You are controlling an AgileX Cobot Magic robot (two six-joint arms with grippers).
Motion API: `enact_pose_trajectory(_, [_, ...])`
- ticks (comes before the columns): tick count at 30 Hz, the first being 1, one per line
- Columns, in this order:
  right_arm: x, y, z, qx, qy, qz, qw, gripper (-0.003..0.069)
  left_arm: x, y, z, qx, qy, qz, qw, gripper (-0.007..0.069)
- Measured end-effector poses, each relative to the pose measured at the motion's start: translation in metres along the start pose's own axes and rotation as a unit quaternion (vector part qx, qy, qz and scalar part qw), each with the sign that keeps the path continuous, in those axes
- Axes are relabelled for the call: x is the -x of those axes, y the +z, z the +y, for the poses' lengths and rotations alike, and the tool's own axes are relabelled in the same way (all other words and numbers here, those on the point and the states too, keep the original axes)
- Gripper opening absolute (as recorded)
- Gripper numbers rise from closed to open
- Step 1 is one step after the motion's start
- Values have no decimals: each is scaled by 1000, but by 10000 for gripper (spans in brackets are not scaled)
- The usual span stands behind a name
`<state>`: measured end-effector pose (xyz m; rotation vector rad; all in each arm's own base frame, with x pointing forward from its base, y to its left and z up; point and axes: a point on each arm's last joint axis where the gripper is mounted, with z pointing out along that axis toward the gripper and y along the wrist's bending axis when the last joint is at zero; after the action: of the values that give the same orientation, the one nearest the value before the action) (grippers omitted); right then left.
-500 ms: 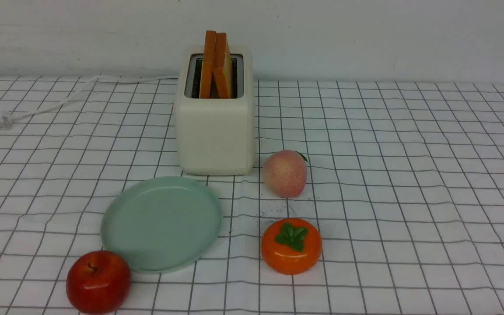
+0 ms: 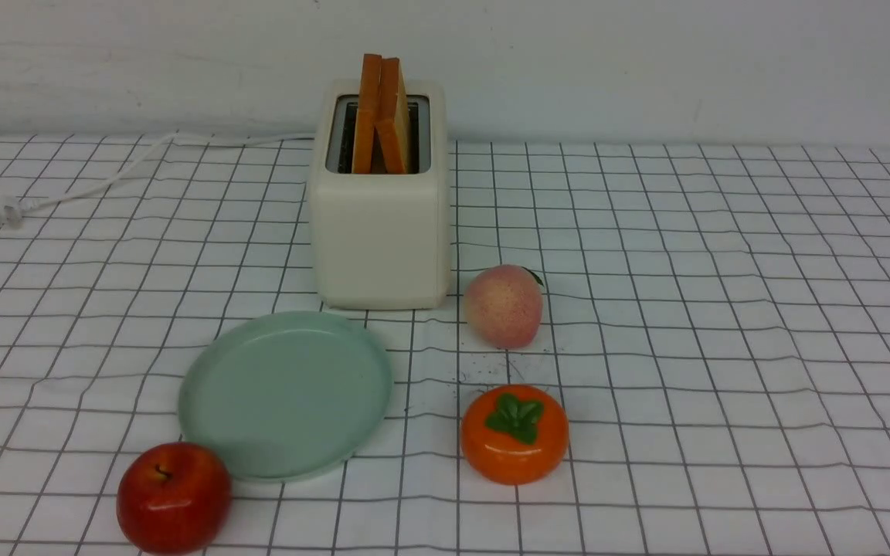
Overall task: Take toasted bread from bread machine on white checkered table place on plate.
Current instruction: 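Reach for a toast slice standing in the toaster with the left gripper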
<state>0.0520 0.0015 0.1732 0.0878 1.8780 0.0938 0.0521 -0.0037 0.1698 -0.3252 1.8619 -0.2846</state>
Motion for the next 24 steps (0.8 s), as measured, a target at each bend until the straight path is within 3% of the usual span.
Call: enact_pose_trajectory(24, [0, 0, 0, 0, 0, 0, 1000, 240, 2, 0, 0, -2, 1, -12, 1000, 238])
